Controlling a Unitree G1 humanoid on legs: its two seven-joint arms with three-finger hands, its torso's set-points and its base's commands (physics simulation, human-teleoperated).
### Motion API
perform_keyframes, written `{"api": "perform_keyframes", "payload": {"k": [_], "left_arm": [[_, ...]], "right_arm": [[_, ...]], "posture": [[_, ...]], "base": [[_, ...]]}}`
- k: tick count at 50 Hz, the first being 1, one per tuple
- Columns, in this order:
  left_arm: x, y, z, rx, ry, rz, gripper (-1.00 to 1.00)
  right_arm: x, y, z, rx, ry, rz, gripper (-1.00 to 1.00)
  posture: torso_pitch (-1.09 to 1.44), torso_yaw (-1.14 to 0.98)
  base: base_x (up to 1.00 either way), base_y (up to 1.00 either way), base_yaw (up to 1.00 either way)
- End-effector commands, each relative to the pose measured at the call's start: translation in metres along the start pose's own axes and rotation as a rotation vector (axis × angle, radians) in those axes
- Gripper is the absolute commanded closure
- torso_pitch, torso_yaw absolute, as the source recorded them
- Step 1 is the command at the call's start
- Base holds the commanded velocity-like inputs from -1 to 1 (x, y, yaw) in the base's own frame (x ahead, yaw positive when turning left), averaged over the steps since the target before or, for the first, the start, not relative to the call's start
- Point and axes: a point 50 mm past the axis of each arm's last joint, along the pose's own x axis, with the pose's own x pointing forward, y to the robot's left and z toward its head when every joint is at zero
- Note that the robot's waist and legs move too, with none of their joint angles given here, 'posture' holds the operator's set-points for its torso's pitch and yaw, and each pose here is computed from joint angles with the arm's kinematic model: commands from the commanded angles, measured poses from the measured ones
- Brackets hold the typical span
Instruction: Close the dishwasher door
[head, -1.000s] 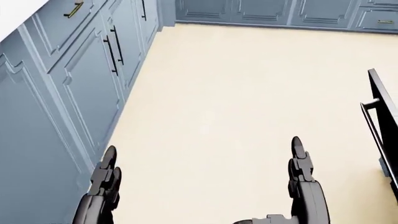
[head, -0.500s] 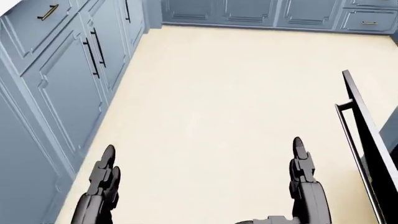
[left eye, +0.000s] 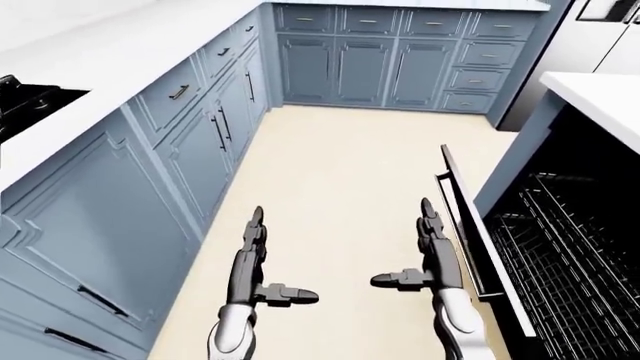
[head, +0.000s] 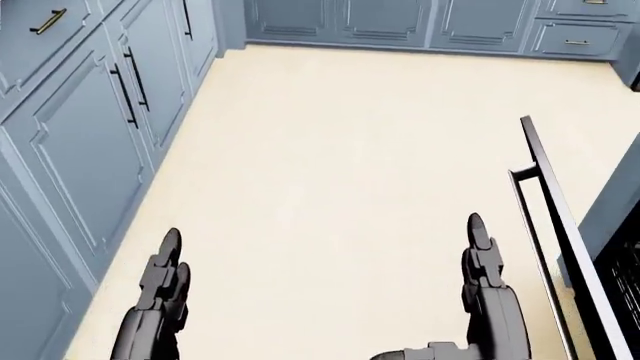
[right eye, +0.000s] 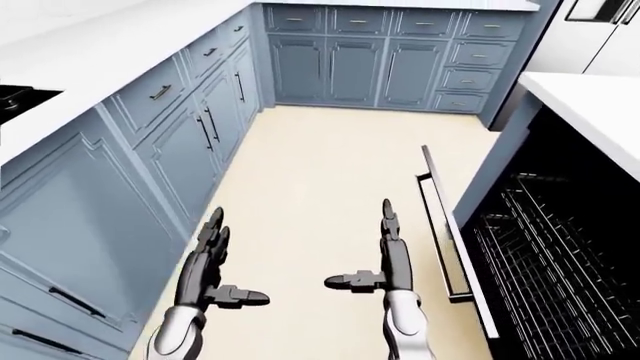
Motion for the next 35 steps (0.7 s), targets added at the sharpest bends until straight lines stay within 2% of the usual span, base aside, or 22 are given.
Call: {"api": "perform_keyframes", "payload": {"k": [1,35], "left_arm": [[0.0022,0.0049,0.0161,0.011,-0.083,0.013,-1.0],[0.0024,0.003,0.0146,0.012,-0.08,0.01,-1.0]], "right_arm": [[0.0023,0.0033,0.0159,0.007,-0.08,0.009,-1.0],[0.0028,0.0044,0.016,0.008,-0.079,0.013,-1.0]], "posture": [[0.0,0.0],[0.0,0.0]], "base": [[0.0,-0.16,0.0],[0.0,-0.16,0.0]]}}
